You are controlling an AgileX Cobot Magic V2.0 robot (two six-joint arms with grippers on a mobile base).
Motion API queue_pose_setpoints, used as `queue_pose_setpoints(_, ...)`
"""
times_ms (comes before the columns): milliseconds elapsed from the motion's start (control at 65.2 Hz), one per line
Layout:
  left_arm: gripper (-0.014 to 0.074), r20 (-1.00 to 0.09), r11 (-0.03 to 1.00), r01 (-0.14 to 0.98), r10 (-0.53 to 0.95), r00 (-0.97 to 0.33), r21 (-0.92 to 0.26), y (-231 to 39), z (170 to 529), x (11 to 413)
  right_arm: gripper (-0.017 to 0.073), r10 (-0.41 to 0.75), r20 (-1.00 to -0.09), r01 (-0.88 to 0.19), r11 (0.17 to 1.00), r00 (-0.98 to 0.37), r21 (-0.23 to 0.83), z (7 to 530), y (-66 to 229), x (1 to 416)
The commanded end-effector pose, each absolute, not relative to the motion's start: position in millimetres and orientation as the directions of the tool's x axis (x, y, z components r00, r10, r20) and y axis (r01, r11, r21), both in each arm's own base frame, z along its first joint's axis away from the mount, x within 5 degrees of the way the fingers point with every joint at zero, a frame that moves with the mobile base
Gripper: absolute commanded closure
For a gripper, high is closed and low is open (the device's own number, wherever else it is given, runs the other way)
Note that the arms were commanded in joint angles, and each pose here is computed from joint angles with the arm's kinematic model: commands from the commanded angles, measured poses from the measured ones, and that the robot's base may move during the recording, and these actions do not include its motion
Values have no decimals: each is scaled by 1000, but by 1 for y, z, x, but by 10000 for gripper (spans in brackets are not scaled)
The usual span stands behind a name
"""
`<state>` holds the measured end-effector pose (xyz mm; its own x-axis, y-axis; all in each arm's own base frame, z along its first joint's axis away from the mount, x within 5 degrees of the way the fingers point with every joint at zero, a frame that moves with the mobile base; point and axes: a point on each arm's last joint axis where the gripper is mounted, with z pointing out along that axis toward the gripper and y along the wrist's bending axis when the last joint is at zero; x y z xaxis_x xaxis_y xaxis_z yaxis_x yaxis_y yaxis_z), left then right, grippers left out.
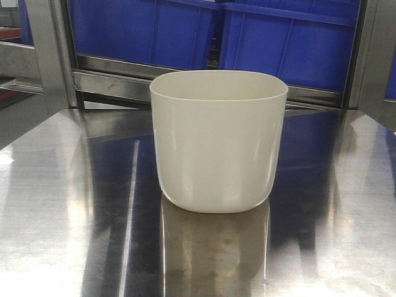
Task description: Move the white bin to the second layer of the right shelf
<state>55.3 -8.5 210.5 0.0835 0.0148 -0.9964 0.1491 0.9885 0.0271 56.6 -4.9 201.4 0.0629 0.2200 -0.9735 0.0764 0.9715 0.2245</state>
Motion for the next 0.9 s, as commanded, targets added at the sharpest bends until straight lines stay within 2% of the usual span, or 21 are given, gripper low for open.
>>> queue_pose_setpoints(0, 509, -989, 989, 145, -8, 147, 14, -8, 208, 55, 536, 196, -962, 66, 975, 188, 211, 216, -6, 53)
queue_pose_setpoints(889, 509, -989, 989, 145, -8, 147, 14, -8, 208, 55, 536, 195, -961, 67, 975, 199, 211, 218, -6, 55)
